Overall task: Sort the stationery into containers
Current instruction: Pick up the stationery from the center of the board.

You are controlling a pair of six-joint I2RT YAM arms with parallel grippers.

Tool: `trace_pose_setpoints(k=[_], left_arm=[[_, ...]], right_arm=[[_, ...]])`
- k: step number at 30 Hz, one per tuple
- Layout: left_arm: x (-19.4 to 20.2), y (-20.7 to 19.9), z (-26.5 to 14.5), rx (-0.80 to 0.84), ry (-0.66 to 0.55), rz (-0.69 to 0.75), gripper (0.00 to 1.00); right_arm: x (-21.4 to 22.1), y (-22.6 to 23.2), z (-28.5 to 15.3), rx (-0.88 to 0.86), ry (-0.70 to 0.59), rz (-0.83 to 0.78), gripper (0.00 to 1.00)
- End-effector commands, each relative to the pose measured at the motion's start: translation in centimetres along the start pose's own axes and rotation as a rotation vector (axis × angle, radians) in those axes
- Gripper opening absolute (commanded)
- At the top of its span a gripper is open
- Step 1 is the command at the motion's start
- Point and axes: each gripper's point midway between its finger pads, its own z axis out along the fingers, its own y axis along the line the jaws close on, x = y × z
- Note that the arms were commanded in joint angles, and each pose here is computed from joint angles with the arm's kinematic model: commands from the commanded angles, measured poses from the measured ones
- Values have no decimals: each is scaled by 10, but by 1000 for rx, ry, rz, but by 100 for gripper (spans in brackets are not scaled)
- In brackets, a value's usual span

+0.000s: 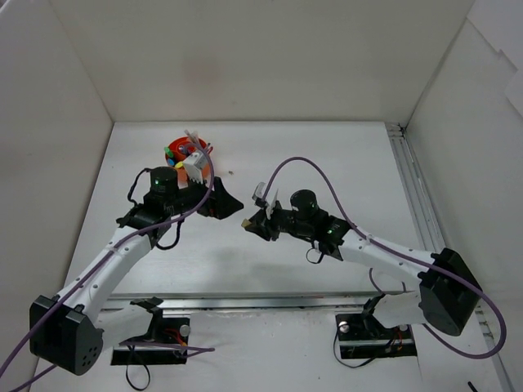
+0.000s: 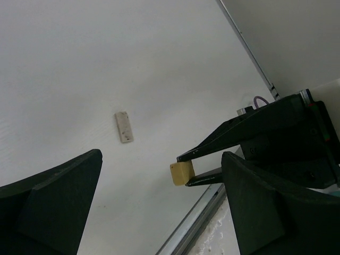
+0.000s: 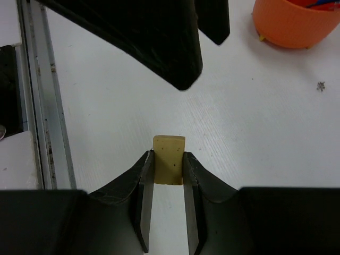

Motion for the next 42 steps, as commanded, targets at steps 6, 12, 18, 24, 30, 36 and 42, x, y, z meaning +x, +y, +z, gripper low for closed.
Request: trace_pose_setpoints(k=[6, 12, 18, 24, 30, 36, 42], left_arm=[[5, -43, 2, 232, -20, 40, 87], [17, -46, 9, 247, 12, 21, 70], [22, -52, 14, 277, 39, 24, 49], [27, -51, 22, 280, 71, 7, 34], [28, -50, 26, 286, 84, -11, 0], [18, -50, 23, 255, 41, -12, 0], [-26, -11, 4, 6, -60, 3, 0]], right_arm=[[-71, 5, -18, 16, -222, -164, 10], [-76, 8, -22, 21, -245, -175, 10], [-80, 3, -25, 67, -255, -189, 10], [-90, 6, -28, 70, -281, -223, 11], [-99, 5, -35, 92, -311, -239, 11], [-97, -5, -39, 162, -307, -205, 33], [-95, -14, -42, 217, -306, -141, 98]])
